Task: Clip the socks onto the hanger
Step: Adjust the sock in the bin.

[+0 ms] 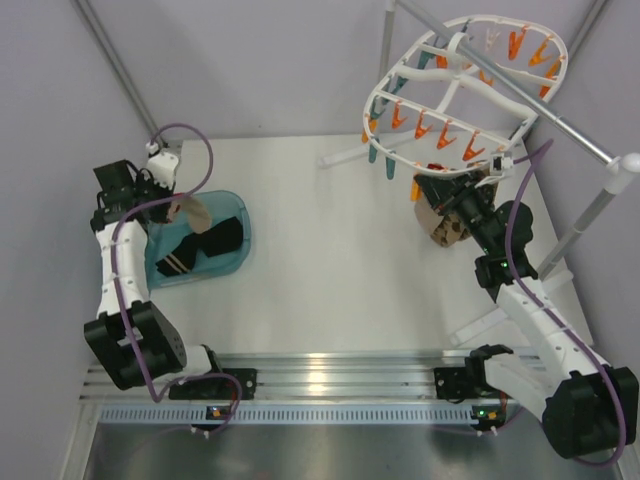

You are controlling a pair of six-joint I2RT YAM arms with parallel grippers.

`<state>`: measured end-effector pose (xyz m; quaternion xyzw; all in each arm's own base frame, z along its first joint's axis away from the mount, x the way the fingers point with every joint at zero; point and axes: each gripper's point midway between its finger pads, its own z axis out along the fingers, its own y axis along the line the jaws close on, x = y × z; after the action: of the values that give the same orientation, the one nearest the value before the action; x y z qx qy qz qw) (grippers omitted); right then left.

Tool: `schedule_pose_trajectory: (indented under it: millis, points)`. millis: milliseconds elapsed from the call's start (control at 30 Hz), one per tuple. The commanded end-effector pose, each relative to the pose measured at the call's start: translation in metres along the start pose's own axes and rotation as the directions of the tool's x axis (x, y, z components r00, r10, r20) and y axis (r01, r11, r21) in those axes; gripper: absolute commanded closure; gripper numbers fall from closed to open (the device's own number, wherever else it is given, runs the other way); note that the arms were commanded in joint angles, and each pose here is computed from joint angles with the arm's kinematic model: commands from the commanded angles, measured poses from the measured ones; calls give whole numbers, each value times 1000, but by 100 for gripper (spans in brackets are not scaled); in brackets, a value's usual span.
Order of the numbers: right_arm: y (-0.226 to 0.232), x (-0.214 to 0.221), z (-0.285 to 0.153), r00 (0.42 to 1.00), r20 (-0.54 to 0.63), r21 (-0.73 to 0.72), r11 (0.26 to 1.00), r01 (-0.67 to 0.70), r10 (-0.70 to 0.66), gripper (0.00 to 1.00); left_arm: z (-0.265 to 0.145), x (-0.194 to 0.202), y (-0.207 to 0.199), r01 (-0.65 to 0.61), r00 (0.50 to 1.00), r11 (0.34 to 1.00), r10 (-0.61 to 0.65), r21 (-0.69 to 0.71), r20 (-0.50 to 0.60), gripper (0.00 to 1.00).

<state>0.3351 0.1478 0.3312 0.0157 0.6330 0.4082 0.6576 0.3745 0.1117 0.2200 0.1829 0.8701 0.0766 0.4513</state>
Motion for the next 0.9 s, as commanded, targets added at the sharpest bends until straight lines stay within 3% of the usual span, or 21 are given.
schedule_pose_trajectory:
  millis: [0, 133, 167, 233, 333, 367, 433, 500, 600, 733, 800, 867]
  points:
    - [7, -7, -3, 1000, -8, -16, 999, 28, -29, 100, -14, -23, -44, -229, 969, 941, 196, 249, 151, 100]
    - [8, -7, -5, 999, -10, -17, 999, 31, -31, 100, -18, -10, -58, -379, 925, 857, 340, 350, 168, 100]
    - [9, -7, -6, 999, -9, -17, 999, 33, -33, 100, -22, 0, -67, -458, 889, 795, 421, 398, 182, 100]
    - [9, -7, -6, 999, -10, -19, 999, 31, -31, 100, -20, 8, -75, -522, 851, 730, 480, 441, 213, 100]
    - [8, -6, -6, 999, -15, -21, 999, 30, -31, 100, -14, 15, -93, -625, 774, 608, 563, 490, 289, 100]
    - [10, -5, -5, 999, -17, -27, 999, 34, -34, 100, -11, 17, -98, -692, 712, 534, 615, 486, 338, 100]
    - [9, -4, -5, 999, -20, -28, 999, 32, -32, 100, -3, 28, -116, -724, 666, 444, 650, 528, 366, 100]
    - [9, -4, -4, 999, -21, -29, 999, 30, -31, 100, 8, 33, -132, -781, 586, 332, 683, 529, 435, 100]
    - [8, -3, -5, 999, -24, -29, 999, 28, -28, 100, 23, 18, -151, -816, 552, 309, 665, 488, 502, 100]
    - [10, -3, -6, 999, -24, -31, 999, 29, -30, 100, 47, -5, -168, -878, 464, 263, 671, 400, 578, 98]
    - [9, -3, -6, 999, -24, -29, 999, 29, -30, 100, 56, -10, -180, -888, 445, 239, 664, 393, 601, 90]
    - [9, -3, -6, 999, -26, -28, 999, 29, -29, 100, 67, -19, -184, -899, 427, 242, 669, 366, 608, 74]
